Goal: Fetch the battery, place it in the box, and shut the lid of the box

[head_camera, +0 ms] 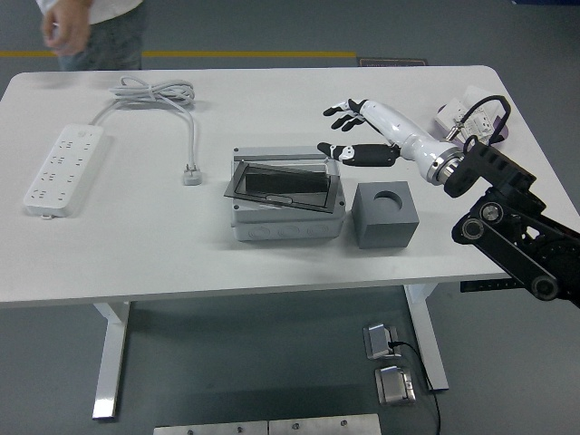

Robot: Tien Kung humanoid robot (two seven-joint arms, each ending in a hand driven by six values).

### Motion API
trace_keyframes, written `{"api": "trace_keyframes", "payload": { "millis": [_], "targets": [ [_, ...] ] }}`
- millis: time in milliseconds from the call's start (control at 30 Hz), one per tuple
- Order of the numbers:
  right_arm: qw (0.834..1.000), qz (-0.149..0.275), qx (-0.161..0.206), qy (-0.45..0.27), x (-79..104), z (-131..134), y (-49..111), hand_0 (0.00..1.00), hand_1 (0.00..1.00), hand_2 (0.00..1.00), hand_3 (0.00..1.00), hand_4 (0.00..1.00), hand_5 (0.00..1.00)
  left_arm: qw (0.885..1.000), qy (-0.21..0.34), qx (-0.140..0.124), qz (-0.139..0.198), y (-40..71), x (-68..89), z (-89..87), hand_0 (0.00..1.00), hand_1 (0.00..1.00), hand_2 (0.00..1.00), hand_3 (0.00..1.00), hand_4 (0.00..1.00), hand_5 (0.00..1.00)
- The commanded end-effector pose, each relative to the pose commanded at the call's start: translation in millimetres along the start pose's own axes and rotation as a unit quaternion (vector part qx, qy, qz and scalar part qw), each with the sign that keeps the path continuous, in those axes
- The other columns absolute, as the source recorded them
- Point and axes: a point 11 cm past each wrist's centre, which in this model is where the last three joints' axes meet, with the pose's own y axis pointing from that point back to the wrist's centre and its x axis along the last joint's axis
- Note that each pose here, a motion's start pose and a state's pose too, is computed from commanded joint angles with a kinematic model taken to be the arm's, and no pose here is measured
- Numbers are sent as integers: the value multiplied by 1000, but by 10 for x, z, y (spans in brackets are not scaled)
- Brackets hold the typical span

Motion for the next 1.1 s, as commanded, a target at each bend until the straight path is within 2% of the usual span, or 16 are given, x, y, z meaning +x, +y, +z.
{"api": "trace_keyframes", "payload": {
  "millis": [133,267,300,467,600,767,867,900,1067,1100],
  "targets": [
    [994,74,6,-80,159,165,99,766,677,697,788,784,602,1000,2,2,-2,-4,-16,-24,626,691,623,624,663,53],
    [975,149,20,-166,288,330,234,766,677,697,788,784,602,1000,4,4,-4,-7,-35,-49,626,691,623,624,663,53],
    [969,165,24,-184,305,370,272,757,665,681,757,788,607,1000,4,4,-4,-8,-39,-56,627,691,624,624,663,54],
    [940,213,48,-264,237,487,427,757,665,681,757,788,607,1000,4,6,-5,-11,-45,-76,627,691,624,624,663,54],
    [919,219,54,-323,121,592,519,740,659,669,750,791,604,1000,4,6,-6,-13,-51,-83,625,691,623,624,664,54],
    [898,202,9,-390,-66,859,652,720,654,671,731,807,597,1000,6,6,-6,-14,-55,-88,626,690,624,624,664,54],
    [895,198,-7,-400,-109,948,713,720,654,671,731,807,597,1000,7,7,-6,-15,-47,-96,626,690,624,624,664,54],
    [895,198,-12,-401,-123,977,739,727,664,700,760,830,592,1000,7,7,-5,-16,-41,-102,627,690,624,624,663,55],
    [895,198,-22,-399,-152,1032,814,727,664,700,760,830,592,1000,9,9,-3,-19,-15,-122,627,690,624,624,663,55],
    [895,198,-23,-399,-156,1036,822,781,715,750,861,909,601,1000,9,9,-3,-19,-11,-124,626,690,623,624,663,54]
  ]
}}
